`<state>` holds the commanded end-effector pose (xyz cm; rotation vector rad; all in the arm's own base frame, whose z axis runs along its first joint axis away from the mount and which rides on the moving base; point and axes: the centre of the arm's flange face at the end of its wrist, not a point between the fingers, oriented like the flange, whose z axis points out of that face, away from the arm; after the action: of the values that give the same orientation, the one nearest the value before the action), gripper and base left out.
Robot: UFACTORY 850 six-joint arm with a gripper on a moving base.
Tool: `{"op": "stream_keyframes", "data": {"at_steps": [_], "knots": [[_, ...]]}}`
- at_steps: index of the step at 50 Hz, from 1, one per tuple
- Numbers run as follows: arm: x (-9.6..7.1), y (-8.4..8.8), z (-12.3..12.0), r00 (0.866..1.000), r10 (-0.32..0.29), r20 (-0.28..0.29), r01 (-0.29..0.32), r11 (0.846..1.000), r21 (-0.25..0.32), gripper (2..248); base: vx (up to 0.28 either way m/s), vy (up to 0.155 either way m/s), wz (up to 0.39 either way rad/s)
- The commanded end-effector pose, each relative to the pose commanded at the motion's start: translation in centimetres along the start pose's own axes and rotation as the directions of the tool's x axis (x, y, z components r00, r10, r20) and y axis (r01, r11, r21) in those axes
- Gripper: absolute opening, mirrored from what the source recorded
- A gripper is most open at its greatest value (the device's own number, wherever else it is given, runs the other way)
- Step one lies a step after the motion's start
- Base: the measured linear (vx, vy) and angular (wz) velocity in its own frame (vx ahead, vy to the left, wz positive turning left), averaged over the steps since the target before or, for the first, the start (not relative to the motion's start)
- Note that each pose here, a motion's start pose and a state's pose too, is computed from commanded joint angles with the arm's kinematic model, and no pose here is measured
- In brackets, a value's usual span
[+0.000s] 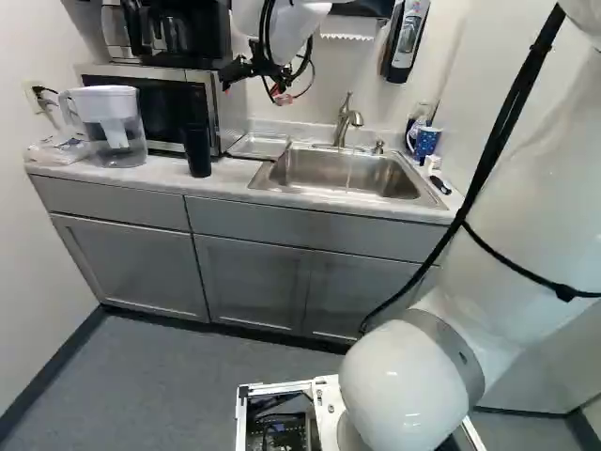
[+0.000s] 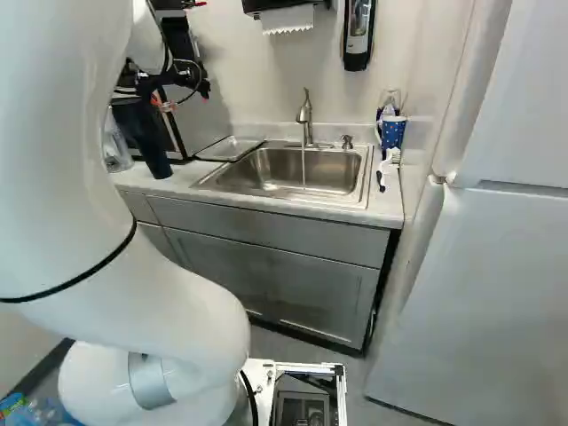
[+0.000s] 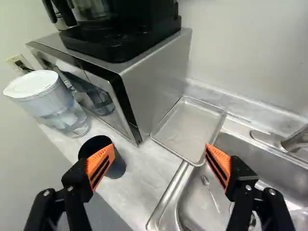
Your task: Rinse the cup and place it in the tray
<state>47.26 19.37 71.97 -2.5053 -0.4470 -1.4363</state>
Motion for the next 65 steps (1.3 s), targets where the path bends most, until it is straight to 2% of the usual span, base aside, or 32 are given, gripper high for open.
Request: {"op": "stream_keyframes", "data": {"at_steps": [32,49,65], "knots": [[-0.5,-5.1,-0.5,0.999,-0.050,0.001,0.050,0.995,0.087,247,0.000,0.000,0.000],[-0.3,-7.6,0.1,0.997,-0.074,0.001,0.073,0.989,0.128,247,0.000,0.000,0.000],[-0.5,-8.2,0.4,0.997,-0.080,0.007,0.078,0.987,0.137,247,0.000,0.000,0.000]]}}
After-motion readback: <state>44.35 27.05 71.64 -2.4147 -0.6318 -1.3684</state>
